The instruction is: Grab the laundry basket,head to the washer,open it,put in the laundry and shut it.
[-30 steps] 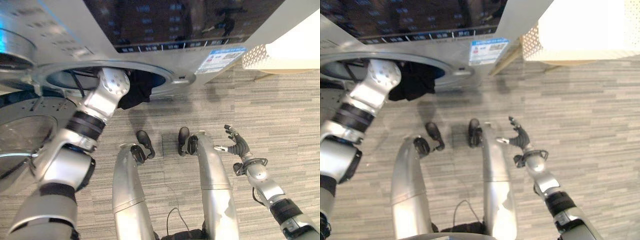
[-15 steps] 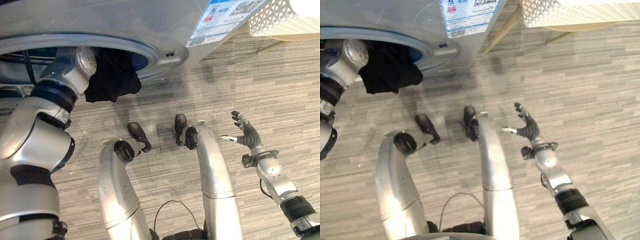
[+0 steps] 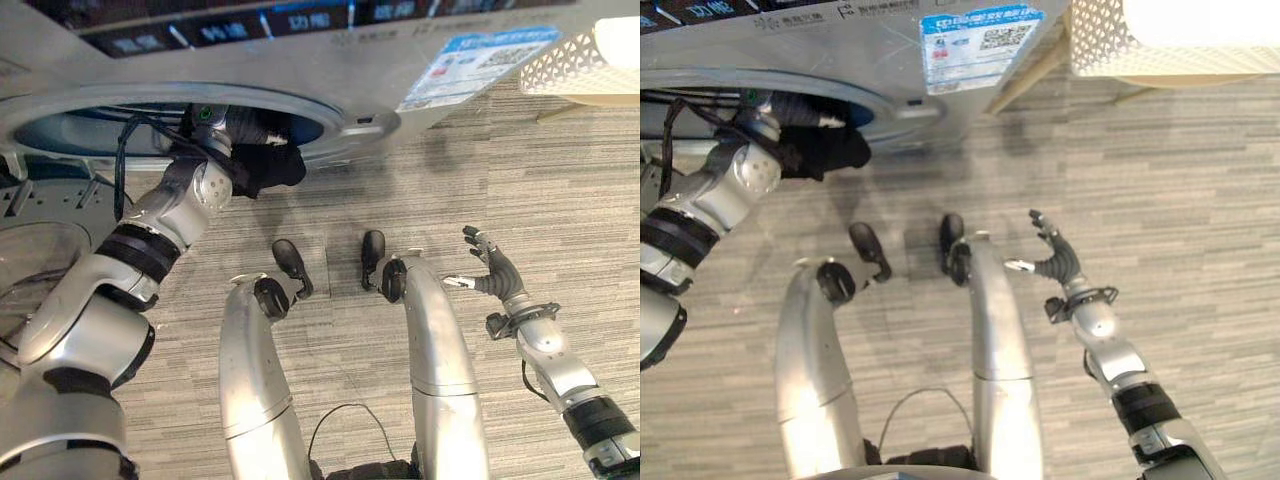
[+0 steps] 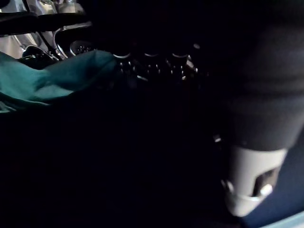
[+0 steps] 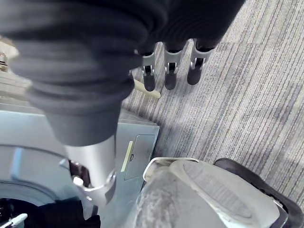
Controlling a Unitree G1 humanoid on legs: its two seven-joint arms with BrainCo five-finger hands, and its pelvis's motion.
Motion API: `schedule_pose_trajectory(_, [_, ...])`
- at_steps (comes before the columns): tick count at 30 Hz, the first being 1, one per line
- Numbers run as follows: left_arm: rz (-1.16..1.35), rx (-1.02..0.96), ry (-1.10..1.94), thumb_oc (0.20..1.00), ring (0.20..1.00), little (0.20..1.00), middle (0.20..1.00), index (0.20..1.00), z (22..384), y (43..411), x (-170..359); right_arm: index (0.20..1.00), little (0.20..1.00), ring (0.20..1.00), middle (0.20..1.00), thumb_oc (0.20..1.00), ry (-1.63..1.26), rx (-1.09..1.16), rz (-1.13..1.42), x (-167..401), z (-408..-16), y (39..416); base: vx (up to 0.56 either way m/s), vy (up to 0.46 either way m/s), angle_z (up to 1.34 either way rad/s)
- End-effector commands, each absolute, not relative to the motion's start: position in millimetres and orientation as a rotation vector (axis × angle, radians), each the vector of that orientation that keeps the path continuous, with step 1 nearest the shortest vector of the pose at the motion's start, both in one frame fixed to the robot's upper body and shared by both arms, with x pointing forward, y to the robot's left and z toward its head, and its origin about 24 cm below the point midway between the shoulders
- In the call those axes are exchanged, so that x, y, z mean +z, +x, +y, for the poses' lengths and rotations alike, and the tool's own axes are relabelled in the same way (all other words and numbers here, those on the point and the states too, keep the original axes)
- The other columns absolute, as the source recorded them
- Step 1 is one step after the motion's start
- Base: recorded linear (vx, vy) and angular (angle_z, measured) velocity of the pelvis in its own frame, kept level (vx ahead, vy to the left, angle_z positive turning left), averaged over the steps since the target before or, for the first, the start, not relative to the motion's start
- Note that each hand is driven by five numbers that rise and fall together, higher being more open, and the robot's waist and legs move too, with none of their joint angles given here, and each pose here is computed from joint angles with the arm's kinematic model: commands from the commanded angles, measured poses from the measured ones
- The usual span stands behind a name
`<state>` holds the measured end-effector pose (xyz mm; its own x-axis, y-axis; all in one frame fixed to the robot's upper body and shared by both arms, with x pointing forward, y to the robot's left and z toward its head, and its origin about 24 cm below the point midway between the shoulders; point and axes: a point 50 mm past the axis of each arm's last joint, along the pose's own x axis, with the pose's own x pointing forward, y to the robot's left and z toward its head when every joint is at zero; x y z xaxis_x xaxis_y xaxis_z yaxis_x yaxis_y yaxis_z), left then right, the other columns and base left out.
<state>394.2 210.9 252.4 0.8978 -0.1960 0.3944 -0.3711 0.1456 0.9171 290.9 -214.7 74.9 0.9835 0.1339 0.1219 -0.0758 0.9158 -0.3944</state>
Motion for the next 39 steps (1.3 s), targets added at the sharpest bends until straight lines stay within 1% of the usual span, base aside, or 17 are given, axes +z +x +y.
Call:
schedule_pose_trajectory(1, [-0.284, 0.143, 1.694, 1.000, 1.000, 1.000, 1.000, 1.000, 231, 402, 216, 1.000, 1.000, 1.000, 1.000, 1.000, -0.436, 0.137, -0.166, 74, -212, 286, 0.00, 0.000, 0.00])
schedule_pose_trajectory(5, [-0.192, 0.136, 1.809, 1.000, 1.000, 1.000, 1.000, 1.000, 237, 407, 210, 1.000, 1.000, 1.000, 1.000, 1.000, -0.439, 0.157, -0.191, 83, -213, 287, 0.00, 0.008, -0.02])
schedule_pose_trajectory(6, [-0.139, 0.101, 1.892, 0.278, 0.278, 0.278, 0.278, 0.278, 237, 409, 204, 1.000, 1.000, 1.000, 1.000, 1.000, -0.447, 0.177, -0.204, 88, -212, 286, 0.00, 0.025, -0.06])
schedule_pose_trajectory(7, [-0.113, 0.076, 1.933, 0.200, 0.200, 0.200, 0.200, 0.200, 238, 409, 200, 1.000, 1.000, 1.000, 1.000, 1.000, -0.451, 0.184, -0.208, 89, -212, 286, 0.00, 0.017, -0.07])
schedule_pose_trajectory(11, [-0.125, 0.043, 1.949, 0.200, 0.200, 0.200, 0.200, 0.200, 231, 410, 195, 1.000, 1.000, 1.000, 1.000, 1.000, -0.449, 0.191, -0.222, 92, -211, 284, 0.01, 0.022, -0.05])
schedule_pose_trajectory(14, [-0.222, 0.067, 1.905, 0.200, 0.200, 0.200, 0.200, 0.200, 221, 409, 207, 1.000, 1.000, 1.000, 1.000, 1.000, -0.452, 0.184, -0.238, 94, -211, 285, 0.00, 0.010, -0.02])
schedule_pose_trajectory(17, [-0.339, 0.117, 1.741, 0.200, 0.200, 0.200, 0.200, 0.200, 212, 407, 227, 1.000, 1.000, 1.000, 1.000, 1.000, -0.448, 0.175, -0.234, 91, -209, 284, 0.00, 0.012, -0.02])
schedule_pose_trajectory(19, [-0.486, 0.143, 1.501, 0.200, 0.200, 0.200, 0.200, 0.200, 201, 401, 252, 1.000, 1.000, 1.000, 1.000, 1.000, -0.452, 0.163, -0.224, 87, -209, 282, 0.00, 0.005, 0.02])
schedule_pose_trajectory(20, [-0.484, 0.144, 1.499, 0.200, 0.200, 0.200, 0.200, 0.200, 202, 400, 252, 1.000, 1.000, 1.000, 1.000, 1.000, -0.453, 0.165, -0.223, 87, -208, 282, 0.00, 0.014, 0.05])
schedule_pose_trajectory(21, [-0.536, 0.177, 1.299, 0.200, 0.200, 0.200, 0.200, 0.200, 204, 395, 261, 1.000, 1.000, 1.000, 1.000, 1.000, -0.440, 0.157, -0.196, 79, -207, 279, 0.00, 0.014, 0.06])
schedule_pose_trajectory(23, [-0.544, 0.238, 1.120, 0.200, 0.200, 0.200, 0.200, 0.200, 212, 392, 263, 1.000, 1.000, 1.000, 1.000, 1.000, -0.423, 0.152, -0.165, 70, -205, 276, 0.00, 0.008, 0.02])
schedule_pose_trajectory(25, [-0.553, 0.288, 1.059, 0.200, 0.200, 0.200, 0.200, 0.200, 218, 391, 268, 1.000, 1.000, 1.000, 1.000, 1.000, -0.418, 0.148, -0.152, 66, -204, 275, 0.00, 0.000, 0.00])
schedule_pose_trajectory(28, [-0.596, 0.485, 1.053, 0.200, 0.200, 0.200, 0.200, 0.200, 237, 389, 297, 1.000, 1.000, 1.000, 1.000, 1.000, -0.403, 0.141, -0.142, 60, -203, 276, 0.00, 0.009, 0.01])
schedule_pose_trajectory(31, [-0.660, 0.575, 1.003, 0.200, 0.200, 0.200, 0.200, 0.200, 240, 385, 316, 1.000, 1.000, 1.000, 1.000, 1.000, -0.392, 0.140, -0.154, 62, -203, 276, 0.00, 0.000, 0.00])
schedule_pose_trajectory(35, [-0.780, 0.737, 0.560, 0.200, 0.200, 0.200, 0.200, 0.200, 238, 375, 351, 1.000, 1.000, 1.000, 1.000, 1.000, -0.376, 0.137, -0.174, 67, -199, 278, 0.00, 0.004, -0.01])
schedule_pose_trajectory(37, [-0.801, 0.745, 0.474, 0.200, 0.200, 0.200, 0.200, 0.200, 236, 373, 358, 1.000, 1.000, 1.000, 1.000, 1.000, -0.375, 0.141, -0.179, 68, -198, 279, 0.01, 0.013, -0.10])
schedule_pose_trajectory(39, [-0.847, 0.757, 0.261, 0.200, 0.200, 0.200, 0.200, 0.200, 234, 366, 375, 1.000, 1.000, 1.000, 1.000, 1.000, -0.387, 0.152, -0.199, 74, -196, 280, 0.03, 0.032, -0.09])
